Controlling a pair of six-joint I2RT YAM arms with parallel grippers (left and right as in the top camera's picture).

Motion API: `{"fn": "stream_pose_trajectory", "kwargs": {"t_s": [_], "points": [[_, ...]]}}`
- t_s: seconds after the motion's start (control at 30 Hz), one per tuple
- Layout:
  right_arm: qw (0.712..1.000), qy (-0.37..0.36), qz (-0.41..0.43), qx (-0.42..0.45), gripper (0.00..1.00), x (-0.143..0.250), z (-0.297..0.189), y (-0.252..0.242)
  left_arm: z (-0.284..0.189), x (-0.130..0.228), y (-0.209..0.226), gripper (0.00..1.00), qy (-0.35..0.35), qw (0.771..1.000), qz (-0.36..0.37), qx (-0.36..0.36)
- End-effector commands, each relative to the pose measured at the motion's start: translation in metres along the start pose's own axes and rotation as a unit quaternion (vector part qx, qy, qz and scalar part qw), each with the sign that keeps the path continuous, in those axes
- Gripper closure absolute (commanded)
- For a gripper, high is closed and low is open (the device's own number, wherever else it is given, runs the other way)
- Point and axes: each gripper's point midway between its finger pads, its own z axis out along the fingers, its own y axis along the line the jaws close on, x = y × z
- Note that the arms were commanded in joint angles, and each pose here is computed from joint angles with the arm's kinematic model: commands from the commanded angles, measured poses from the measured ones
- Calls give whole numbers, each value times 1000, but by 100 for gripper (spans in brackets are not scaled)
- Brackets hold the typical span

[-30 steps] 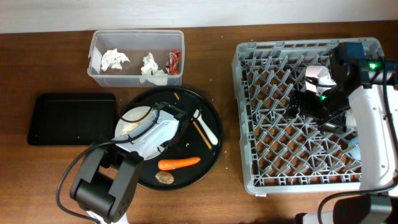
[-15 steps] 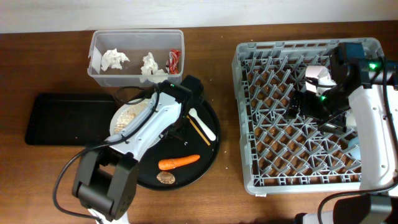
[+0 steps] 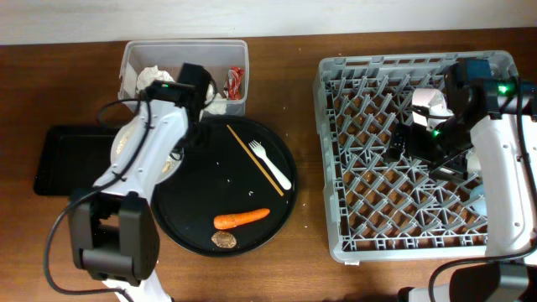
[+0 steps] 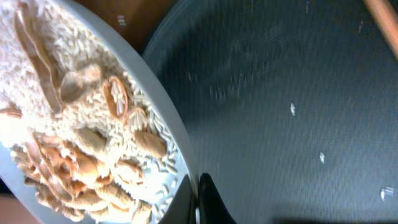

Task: Sort waste into correct bins and load items into the dishwasher rack
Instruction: 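Carry the plate left and tip the shells onto the black tray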

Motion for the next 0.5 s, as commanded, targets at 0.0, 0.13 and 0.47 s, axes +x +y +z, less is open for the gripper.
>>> {"fn": "stream_pose_trajectory", "kwargs": {"t_s": [0.0,0.13,0.47], "points": [[1000,2,-3,-5,0,4,-2,0,-2,-20,14,100,-34,998,4,43],[1000,2,-3,-5,0,4,-2,0,2,-32,33,100,-58,994,-22,91],[1000,3,0,-4,0,4,-2,0,-1,-38,62,100,-88,963,-95,235]]}}
